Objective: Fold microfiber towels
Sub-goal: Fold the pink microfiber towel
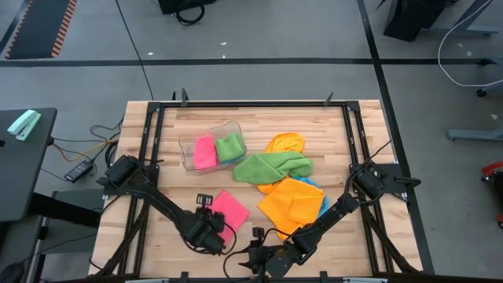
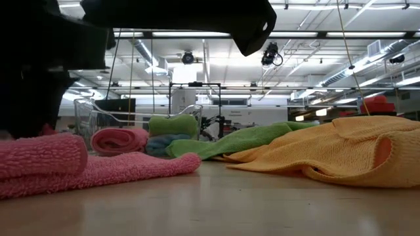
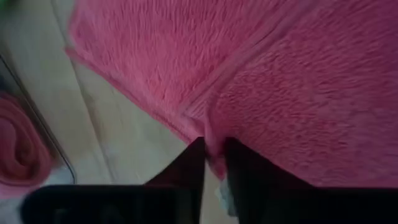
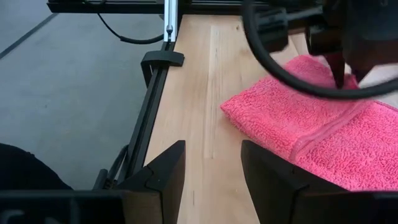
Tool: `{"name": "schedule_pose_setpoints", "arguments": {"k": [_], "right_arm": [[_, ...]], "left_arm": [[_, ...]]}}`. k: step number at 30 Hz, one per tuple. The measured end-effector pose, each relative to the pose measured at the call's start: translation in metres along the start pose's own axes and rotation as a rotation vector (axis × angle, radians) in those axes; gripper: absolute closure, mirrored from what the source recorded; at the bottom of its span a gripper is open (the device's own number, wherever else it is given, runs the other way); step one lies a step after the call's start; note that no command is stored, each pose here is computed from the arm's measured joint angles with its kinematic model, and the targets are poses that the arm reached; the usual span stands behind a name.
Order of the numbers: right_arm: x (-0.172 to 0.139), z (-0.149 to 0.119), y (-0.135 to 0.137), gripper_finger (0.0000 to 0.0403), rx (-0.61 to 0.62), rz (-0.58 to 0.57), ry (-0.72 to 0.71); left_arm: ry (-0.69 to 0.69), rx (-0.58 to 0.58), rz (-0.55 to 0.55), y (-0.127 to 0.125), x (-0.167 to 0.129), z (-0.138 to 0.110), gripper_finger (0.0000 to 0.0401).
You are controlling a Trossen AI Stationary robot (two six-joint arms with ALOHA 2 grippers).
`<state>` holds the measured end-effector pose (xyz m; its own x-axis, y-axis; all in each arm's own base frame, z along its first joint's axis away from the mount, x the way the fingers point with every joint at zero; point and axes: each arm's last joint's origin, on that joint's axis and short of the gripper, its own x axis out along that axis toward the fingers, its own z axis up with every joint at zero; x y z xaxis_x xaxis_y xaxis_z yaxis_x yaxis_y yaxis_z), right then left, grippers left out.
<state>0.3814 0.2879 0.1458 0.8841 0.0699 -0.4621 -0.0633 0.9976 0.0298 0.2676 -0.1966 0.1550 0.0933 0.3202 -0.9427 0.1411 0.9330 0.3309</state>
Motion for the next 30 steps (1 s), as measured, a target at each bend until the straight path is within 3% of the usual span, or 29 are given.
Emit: {"name": "schedule_pose_setpoints", "arguments": {"k": [6,11,15,20,25,28,30], "right_arm": [[0.000,-0.001,0.000,0.0238,-0.011,-0.002,0.008],[0.000,-0.004,-0.001,0.0238,-0.067,-0.011,0.036],[-0.001,-0.011,-0.004,0.0238,-0.146,-0.030,0.099],[-0.002,-0.019,-0.008,0.0238,-0.266,-0.051,0.188],[0.001,-0.020,-0.015,0.0238,-0.408,-0.054,0.216],[0.005,-0.017,-0.023,0.0238,-0.372,-0.073,0.217],[0.008,-0.016,-0.030,0.0238,-0.314,-0.096,0.232]], "left_arm": [[0.027,-0.064,0.020,0.004,0.004,-0.002,0.0228],[0.035,-0.062,0.028,0.004,0.004,-0.003,0.0195],[0.022,-0.013,0.036,0.004,0.004,-0.002,0.0197],[-0.068,0.032,0.140,0.006,0.003,0.003,0.0211],[-0.099,0.144,0.180,0.007,0.003,0.005,0.0223],[-0.093,0.209,0.183,0.007,0.003,0.005,0.0232],[-0.096,0.194,0.187,0.007,0.003,0.005,0.0238]]}}
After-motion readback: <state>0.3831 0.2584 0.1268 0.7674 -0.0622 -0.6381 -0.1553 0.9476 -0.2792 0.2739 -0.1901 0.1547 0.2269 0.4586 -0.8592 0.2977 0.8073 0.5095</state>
